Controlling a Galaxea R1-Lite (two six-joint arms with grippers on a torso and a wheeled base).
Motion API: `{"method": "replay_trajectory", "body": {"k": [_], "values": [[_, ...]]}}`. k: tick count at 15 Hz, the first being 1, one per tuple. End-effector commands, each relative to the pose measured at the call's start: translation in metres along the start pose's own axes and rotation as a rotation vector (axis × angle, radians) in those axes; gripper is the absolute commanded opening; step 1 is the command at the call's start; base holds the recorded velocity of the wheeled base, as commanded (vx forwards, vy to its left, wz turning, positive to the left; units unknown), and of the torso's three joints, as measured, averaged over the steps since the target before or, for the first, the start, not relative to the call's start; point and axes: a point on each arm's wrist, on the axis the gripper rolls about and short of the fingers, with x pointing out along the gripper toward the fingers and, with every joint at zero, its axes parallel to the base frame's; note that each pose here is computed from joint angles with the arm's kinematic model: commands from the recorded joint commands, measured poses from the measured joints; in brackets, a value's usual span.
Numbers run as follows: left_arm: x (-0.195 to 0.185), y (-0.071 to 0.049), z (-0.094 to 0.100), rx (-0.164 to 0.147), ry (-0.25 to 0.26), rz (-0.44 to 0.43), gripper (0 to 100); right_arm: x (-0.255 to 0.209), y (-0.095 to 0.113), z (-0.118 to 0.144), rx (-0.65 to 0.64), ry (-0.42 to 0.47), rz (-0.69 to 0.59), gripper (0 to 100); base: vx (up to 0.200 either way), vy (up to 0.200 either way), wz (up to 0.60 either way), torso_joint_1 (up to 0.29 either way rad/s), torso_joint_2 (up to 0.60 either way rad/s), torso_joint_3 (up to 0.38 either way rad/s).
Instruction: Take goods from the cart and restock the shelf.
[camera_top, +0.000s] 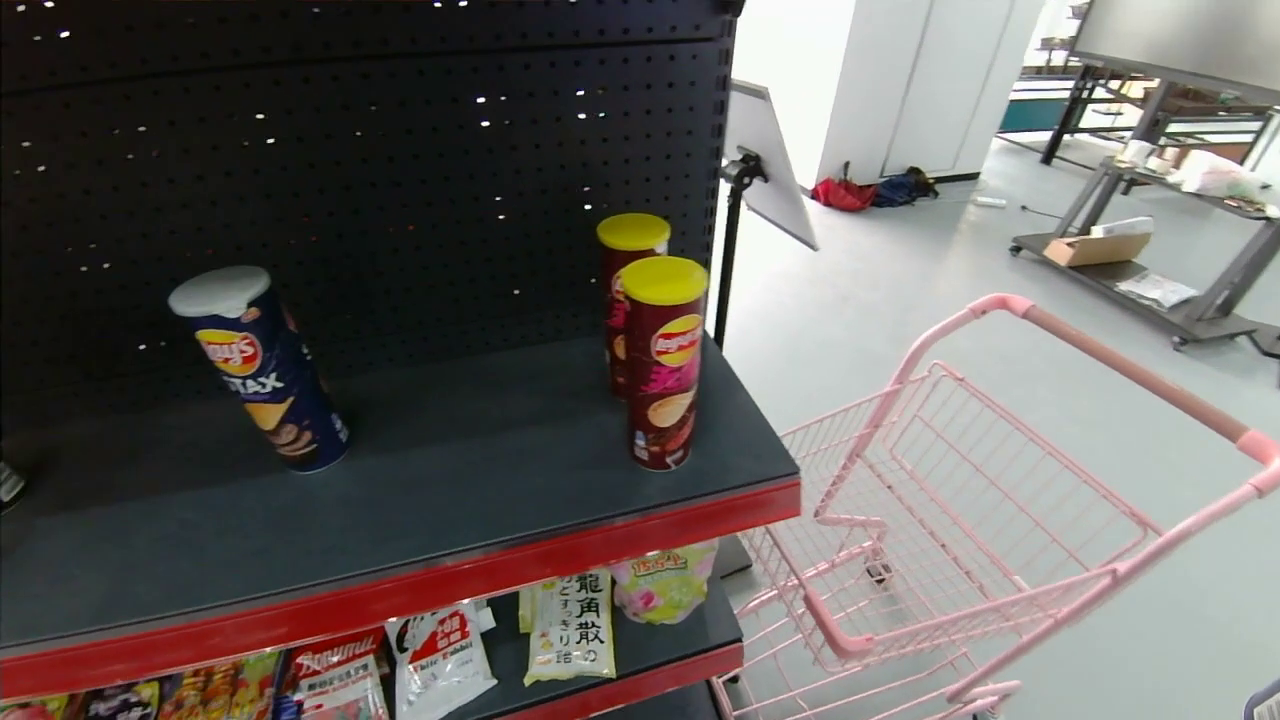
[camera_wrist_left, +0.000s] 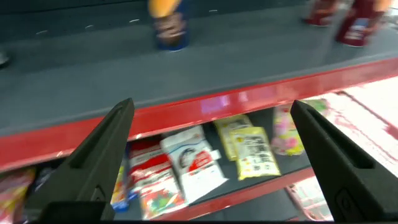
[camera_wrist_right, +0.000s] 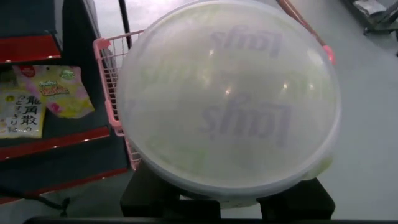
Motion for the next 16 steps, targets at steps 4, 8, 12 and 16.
{"method": "replay_trajectory", "body": {"k": [4,8,12,16], "values": [[0.000,0.000,0.000,0.000,0.000,0.000,100,0.001,0.001,-0.005,-0.003,0.010,0.005,0,0.000,0.000,0.60,0.005,0.00,-0.001],[0.000,0.000,0.000,0.002,0.000,0.000,100,-0.006,0.001,-0.016,0.008,-0.023,0.008,0,0.000,0.000,0.00,0.000,0.00,0.000],[0.000,0.000,0.000,0.005,0.000,0.000,100,-0.018,0.004,-0.037,0.029,-0.103,0.105,0,0.000,0.000,0.00,0.000,0.00,0.000],[0.000,0.000,0.000,0.006,0.000,0.000,100,-0.025,0.007,-0.063,0.029,-0.147,0.104,0,0.000,0.150,0.00,-0.001,0.00,0.002]]}}
